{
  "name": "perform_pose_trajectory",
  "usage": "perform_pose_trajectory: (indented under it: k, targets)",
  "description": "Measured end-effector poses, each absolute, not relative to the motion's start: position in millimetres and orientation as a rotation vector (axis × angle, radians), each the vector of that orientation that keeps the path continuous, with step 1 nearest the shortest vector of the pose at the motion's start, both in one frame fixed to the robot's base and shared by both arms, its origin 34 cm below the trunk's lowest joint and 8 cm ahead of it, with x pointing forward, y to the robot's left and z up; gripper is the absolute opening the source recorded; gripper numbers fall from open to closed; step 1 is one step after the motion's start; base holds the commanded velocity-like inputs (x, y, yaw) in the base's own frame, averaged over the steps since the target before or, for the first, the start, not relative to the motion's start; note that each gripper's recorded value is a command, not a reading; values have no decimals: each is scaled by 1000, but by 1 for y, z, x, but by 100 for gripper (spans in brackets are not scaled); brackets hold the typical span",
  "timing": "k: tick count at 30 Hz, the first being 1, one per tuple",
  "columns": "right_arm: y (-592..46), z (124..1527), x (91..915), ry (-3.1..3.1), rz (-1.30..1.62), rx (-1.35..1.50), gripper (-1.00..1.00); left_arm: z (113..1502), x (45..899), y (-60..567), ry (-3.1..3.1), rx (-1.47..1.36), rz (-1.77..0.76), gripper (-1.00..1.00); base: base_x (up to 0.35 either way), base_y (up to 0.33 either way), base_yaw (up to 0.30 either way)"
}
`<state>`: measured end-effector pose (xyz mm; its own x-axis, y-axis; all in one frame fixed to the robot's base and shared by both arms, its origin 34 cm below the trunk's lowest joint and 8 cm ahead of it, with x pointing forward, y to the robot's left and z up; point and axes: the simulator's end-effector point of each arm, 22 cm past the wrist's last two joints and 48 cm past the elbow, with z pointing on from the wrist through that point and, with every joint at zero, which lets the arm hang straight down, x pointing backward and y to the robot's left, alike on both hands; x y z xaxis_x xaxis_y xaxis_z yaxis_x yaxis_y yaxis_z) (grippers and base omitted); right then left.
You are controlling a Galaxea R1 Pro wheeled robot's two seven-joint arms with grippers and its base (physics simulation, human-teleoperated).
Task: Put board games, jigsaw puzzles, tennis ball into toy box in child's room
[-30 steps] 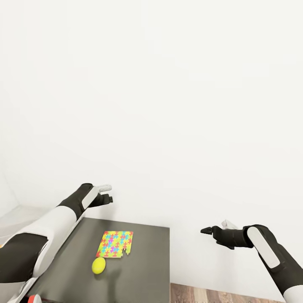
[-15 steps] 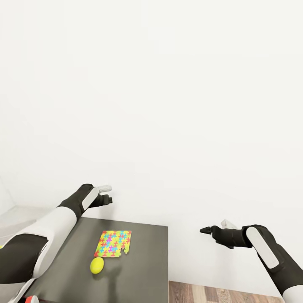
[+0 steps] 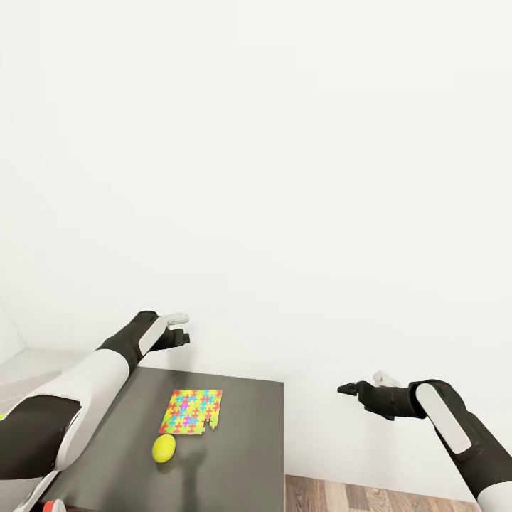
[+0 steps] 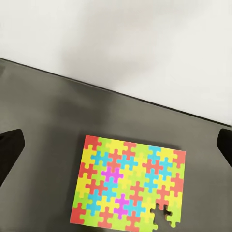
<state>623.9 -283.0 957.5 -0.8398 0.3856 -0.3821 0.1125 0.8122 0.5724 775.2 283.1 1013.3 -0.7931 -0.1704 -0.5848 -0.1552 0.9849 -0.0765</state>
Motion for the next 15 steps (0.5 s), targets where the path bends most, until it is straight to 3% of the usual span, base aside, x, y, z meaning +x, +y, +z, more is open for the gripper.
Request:
perform_pose_trajectory:
  k: [7,15]
  targets:
    - [-283,960,625,2498,756,372,100,1013,775,283,2501,-227,-32,100,1,0,-16]
    - [-283,961,624,2498,761,372,100,1013,775,283,2501,-227,-32,100,90,54,-119]
